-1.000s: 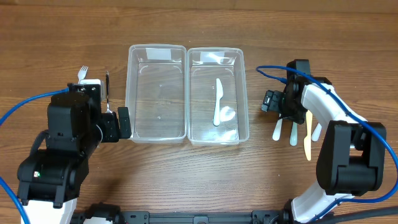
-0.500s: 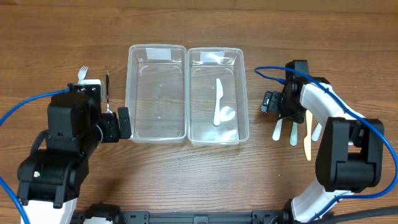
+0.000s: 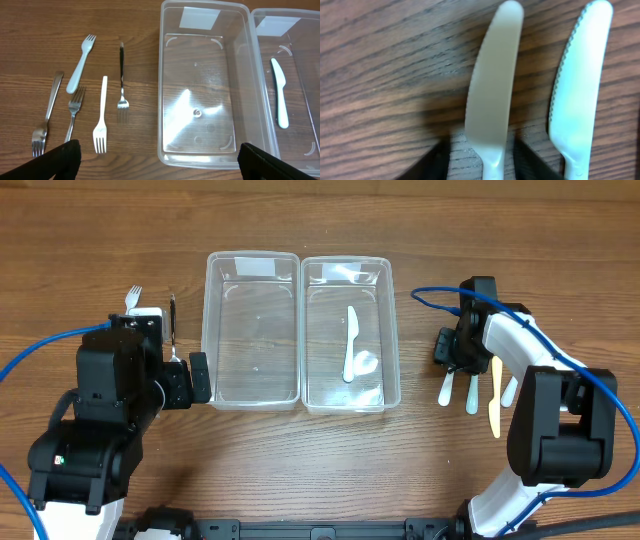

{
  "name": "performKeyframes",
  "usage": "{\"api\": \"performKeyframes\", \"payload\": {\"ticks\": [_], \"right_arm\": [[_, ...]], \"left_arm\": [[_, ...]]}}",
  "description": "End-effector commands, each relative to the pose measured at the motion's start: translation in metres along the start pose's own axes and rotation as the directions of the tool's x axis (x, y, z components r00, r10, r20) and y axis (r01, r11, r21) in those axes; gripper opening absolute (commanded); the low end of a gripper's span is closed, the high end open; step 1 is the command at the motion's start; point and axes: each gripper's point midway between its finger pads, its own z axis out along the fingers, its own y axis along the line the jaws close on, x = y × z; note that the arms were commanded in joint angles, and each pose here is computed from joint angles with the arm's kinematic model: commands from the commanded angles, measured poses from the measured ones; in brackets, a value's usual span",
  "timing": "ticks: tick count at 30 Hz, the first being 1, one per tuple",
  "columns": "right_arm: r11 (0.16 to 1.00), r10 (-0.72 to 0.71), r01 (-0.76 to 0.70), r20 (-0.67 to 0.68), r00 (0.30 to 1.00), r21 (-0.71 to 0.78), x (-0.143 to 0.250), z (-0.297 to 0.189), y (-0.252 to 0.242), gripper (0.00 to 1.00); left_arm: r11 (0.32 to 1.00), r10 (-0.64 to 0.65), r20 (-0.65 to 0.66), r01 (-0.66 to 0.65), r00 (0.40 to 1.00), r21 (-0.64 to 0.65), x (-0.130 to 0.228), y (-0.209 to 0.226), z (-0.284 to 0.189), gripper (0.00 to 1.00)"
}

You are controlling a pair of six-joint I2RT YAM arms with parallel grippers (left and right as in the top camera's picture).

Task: Pack container
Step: 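Lower the right gripper onto the next white knife and grasp it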

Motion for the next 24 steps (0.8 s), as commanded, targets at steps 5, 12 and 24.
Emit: {"api": "performKeyframes", "payload": {"ticks": [5, 12, 24], "right_arm": [[1.0, -0.003, 0.001, -0.069, 0.998, -0.027, 0.0137, 0.0189, 0.0048, 0.27], [1.0, -0.003, 0.001, -0.068, 0.998, -0.027, 0.0134, 0.0188, 0.0048, 0.17], [0.999, -0.004, 0.002, -0.055, 0.998, -0.034, 0.0081, 0.0154, 0.007, 0.04]], "left_arm": [[1.0, 0.007, 0.026, -0.007, 1.0, -0.005, -0.0075, 0.0014, -0.006, 1.0], [1.0, 0.007, 0.026, -0.007, 1.0, -0.005, -0.0075, 0.0014, -0.006, 1.0], [1.0, 0.007, 0.027, -0.007, 1.0, -0.006, -0.0076, 0.0015, -0.006, 1.0]]}}
